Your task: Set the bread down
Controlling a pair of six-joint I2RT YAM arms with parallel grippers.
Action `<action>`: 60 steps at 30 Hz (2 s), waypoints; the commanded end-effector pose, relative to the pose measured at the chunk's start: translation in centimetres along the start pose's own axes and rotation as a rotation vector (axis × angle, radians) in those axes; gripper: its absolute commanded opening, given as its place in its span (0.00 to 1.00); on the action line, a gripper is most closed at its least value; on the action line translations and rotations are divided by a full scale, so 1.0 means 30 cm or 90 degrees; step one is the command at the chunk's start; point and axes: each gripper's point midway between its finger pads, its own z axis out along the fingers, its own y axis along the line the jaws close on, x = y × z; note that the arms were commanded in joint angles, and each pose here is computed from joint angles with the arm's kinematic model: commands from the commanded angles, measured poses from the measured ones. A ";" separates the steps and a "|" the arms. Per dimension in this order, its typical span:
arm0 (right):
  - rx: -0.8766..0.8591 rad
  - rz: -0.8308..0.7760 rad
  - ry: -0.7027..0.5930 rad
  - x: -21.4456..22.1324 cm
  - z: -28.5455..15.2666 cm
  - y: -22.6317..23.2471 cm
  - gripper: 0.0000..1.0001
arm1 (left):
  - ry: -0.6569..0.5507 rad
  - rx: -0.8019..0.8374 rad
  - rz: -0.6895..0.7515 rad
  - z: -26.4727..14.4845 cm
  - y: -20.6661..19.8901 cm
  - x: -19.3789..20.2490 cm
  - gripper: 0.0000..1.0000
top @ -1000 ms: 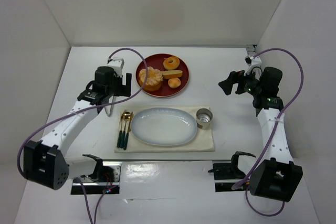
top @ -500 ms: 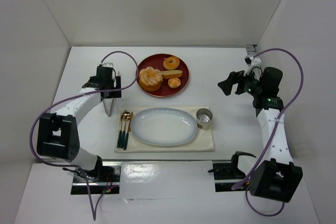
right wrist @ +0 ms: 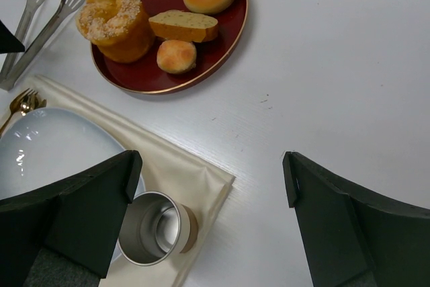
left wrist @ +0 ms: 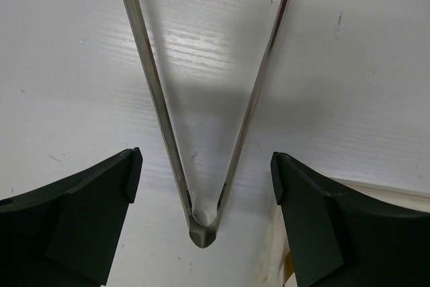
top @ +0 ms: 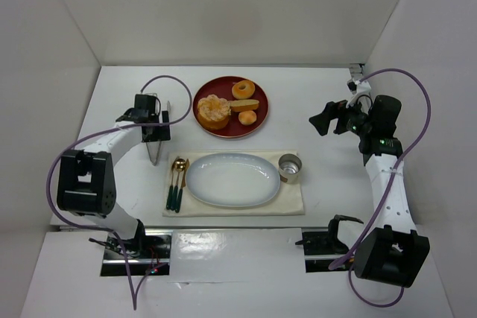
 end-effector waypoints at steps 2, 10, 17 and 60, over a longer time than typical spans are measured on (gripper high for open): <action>-0.005 -0.034 -0.035 -0.067 -0.022 0.017 1.00 | -0.020 0.001 -0.028 0.018 0.006 -0.067 0.96; -0.011 -0.034 -0.035 -0.067 -0.022 0.023 1.00 | -0.003 0.001 -0.045 0.048 0.024 -0.055 0.96; -0.011 -0.038 -0.040 -0.080 -0.025 0.024 1.00 | 0.024 0.006 -0.045 0.075 0.024 -0.020 0.94; -0.011 -0.038 -0.040 -0.080 -0.025 0.024 1.00 | 0.113 0.039 -0.033 0.167 -0.005 0.063 0.43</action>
